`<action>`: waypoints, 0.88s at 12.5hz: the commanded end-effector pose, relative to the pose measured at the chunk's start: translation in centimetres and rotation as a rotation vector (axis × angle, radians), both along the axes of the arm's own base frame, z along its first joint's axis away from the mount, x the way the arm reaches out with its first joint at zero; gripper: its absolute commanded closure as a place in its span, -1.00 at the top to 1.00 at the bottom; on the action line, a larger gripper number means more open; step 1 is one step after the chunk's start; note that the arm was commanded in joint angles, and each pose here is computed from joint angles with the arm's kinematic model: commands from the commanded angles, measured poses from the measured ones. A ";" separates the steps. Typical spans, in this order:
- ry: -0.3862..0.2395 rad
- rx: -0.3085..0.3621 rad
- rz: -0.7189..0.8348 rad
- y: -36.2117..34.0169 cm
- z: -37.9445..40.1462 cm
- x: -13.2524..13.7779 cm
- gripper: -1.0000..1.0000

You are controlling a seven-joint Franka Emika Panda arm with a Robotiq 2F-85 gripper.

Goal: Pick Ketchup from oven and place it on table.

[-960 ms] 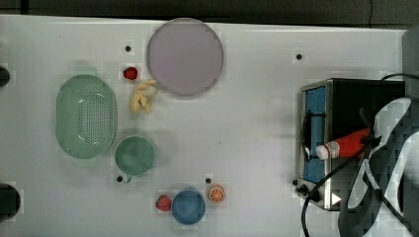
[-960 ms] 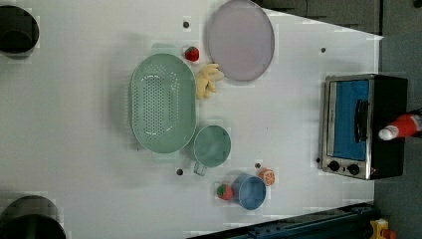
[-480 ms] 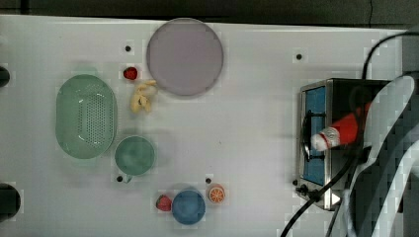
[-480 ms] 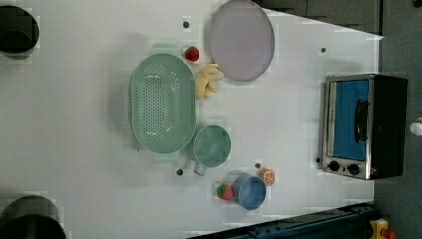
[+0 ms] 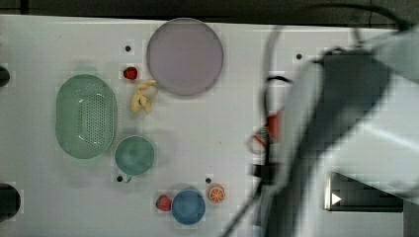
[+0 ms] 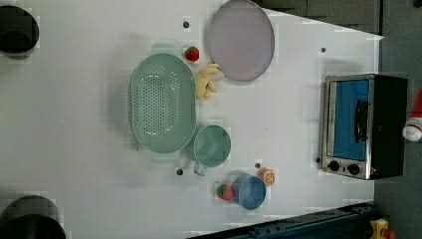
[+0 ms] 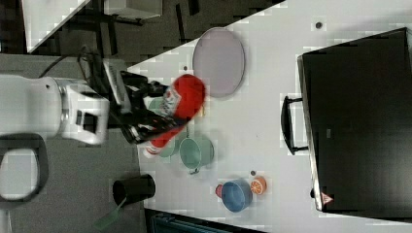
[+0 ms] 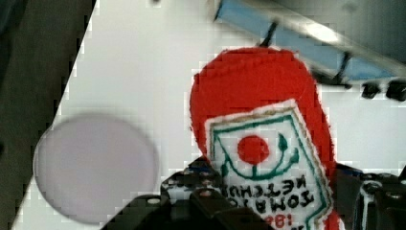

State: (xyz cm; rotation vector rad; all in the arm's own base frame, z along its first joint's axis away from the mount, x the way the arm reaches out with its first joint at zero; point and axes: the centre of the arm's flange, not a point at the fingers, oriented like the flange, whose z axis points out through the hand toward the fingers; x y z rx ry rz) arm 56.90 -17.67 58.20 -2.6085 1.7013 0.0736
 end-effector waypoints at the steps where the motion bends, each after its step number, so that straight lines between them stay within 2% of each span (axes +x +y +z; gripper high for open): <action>1: 0.074 0.005 0.163 10.4 -2.8 2.5 0.27; 4: 0.107 0.017 0.232 14.8 -7.1 2.7 0.27; 6: 0.104 0.015 0.239 15.5 -11.0 2.6 0.27; 8: 0.130 0.017 0.233 15.4 -16.0 1.5 0.27; 11: 0.086 0.003 0.221 15.0 -21.2 0.3 0.27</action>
